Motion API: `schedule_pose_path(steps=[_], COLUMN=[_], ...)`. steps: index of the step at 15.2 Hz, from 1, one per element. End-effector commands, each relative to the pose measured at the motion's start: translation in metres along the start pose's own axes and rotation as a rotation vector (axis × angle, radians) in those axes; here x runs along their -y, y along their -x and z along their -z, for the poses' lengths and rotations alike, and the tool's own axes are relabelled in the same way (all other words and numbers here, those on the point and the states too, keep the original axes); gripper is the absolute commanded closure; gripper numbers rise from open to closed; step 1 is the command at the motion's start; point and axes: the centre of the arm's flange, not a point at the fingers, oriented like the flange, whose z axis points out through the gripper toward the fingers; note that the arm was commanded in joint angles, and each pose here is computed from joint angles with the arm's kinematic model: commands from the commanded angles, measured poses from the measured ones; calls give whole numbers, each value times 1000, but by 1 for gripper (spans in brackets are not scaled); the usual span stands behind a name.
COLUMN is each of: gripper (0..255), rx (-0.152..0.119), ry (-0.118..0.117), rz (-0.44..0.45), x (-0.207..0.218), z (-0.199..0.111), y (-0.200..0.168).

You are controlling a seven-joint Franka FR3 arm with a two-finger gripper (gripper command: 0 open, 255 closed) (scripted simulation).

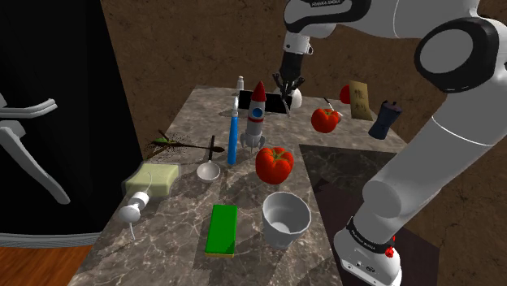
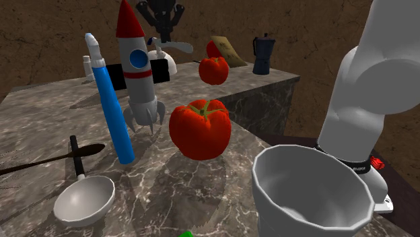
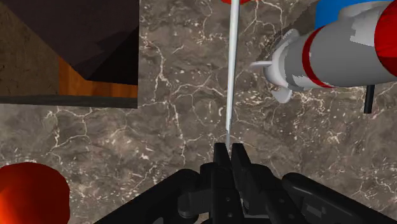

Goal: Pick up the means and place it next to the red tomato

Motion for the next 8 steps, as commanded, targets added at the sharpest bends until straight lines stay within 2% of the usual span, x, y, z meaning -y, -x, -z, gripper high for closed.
schedule_pose_path(steps=[1,4,8], gripper=[255,255,255], rx=[0,0,0], ry=[1,1,1], rz=[1,1,1], x=[-9,-22,-23], z=[6,14,-7], y=[-25,-63,-67])
